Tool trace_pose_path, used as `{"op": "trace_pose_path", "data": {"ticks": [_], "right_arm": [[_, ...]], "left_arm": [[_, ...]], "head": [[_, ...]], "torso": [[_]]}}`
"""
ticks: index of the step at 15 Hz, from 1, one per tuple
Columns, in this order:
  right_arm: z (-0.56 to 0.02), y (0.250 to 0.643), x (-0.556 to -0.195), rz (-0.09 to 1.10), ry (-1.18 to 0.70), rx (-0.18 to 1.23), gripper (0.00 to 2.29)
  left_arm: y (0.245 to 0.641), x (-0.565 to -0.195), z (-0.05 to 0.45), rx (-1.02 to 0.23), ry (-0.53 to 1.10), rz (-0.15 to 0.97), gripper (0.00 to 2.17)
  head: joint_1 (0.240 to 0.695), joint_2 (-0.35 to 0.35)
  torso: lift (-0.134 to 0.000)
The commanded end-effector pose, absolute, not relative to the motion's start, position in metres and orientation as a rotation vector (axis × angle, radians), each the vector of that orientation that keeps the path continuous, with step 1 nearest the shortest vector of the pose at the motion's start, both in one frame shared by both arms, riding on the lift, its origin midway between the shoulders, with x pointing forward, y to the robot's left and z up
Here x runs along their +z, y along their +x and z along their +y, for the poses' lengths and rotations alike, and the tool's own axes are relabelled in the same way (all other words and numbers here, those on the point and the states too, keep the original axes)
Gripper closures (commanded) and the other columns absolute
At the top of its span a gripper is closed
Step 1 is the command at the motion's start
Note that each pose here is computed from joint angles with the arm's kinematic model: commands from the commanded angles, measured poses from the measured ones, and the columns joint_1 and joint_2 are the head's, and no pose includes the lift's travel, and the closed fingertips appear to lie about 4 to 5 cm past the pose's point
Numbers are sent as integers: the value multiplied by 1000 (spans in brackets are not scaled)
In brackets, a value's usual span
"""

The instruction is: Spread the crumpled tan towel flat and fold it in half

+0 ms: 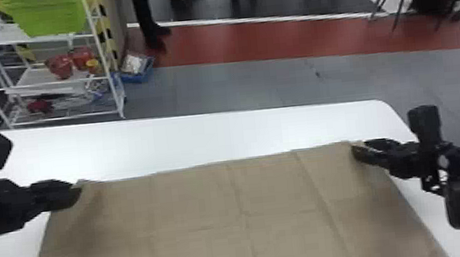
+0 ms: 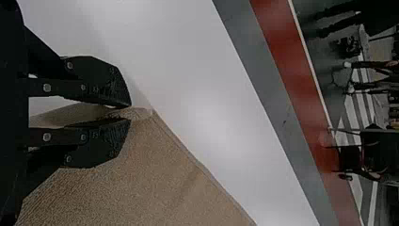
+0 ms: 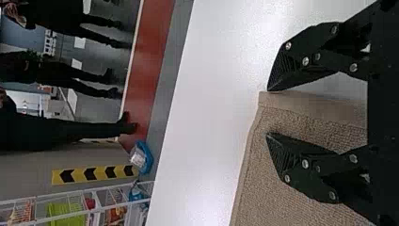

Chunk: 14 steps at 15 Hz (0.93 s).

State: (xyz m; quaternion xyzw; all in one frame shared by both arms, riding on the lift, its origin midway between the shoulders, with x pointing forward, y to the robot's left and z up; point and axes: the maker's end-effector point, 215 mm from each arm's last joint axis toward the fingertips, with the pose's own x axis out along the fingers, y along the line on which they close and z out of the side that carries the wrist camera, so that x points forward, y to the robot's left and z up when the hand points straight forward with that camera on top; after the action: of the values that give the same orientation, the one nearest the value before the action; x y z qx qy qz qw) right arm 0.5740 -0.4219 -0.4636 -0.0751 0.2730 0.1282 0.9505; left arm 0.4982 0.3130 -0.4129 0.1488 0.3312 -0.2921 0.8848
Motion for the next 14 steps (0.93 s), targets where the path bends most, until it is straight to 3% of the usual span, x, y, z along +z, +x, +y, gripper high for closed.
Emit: {"op": "trace_pose_path", "data": {"ticks": [1,2,8,11,14], "right_arm": [[-420,574,-463,552,-154,269,1143],[-420,575,-462,549,-155,269,1312],[-428,567,-451,498,-129,260,1328],[-428,555,-416,419,-119,272,1328],[-412,517,-395,386,-124,336,1328]], "left_arm": [[498,-413,313,-610,312,688,940],[498,-413,312,-612,311,689,940],[496,-414,316,-602,308,690,940],[493,-408,326,-576,300,674,940],[479,-393,339,-558,293,640,940]], "head": [[695,-112],[695,-111],[695,-113],[695,-112],[695,-106]], "torso": [[-123],[-123],[-123],[-123],[-123]]}}
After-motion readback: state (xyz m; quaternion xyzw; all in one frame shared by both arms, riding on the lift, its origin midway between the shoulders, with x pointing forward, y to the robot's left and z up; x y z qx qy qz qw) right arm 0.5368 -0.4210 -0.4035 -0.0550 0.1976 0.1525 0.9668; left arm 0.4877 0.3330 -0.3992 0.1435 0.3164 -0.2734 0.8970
